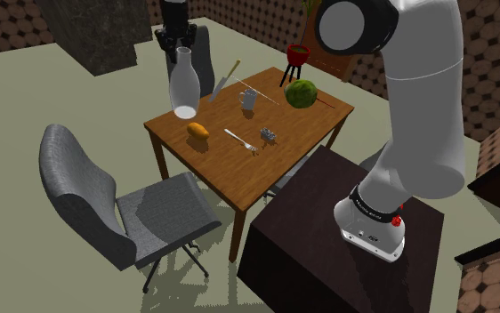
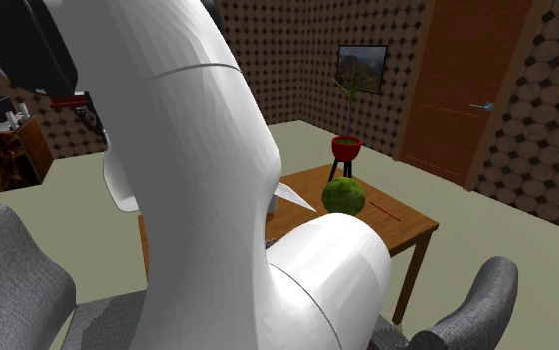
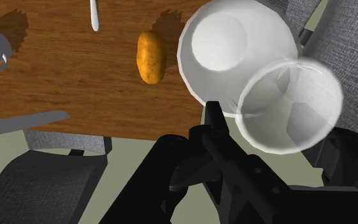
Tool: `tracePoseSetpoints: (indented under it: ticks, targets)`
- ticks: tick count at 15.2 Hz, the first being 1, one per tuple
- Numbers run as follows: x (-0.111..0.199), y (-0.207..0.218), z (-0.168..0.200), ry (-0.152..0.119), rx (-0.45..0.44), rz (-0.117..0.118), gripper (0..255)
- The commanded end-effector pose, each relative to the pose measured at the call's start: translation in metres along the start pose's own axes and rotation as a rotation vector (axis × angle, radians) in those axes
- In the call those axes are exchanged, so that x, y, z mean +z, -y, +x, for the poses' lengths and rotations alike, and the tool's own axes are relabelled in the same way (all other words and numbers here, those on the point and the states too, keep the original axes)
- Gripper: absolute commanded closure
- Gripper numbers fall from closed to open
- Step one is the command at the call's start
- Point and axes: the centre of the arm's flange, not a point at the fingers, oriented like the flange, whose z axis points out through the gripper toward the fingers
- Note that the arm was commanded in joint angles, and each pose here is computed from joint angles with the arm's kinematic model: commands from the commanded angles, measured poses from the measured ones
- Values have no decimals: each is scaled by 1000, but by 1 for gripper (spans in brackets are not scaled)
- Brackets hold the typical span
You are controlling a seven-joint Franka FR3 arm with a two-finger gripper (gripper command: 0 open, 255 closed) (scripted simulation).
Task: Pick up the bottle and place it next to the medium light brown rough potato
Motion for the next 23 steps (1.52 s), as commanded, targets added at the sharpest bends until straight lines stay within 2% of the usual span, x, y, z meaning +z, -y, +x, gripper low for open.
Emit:
tracePoseSetpoints:
  ticks: [1, 23]
  targets:
    - [11, 0, -1, -1, 0, 0, 255]
    - [127, 2, -4, -1, 0, 0, 255]
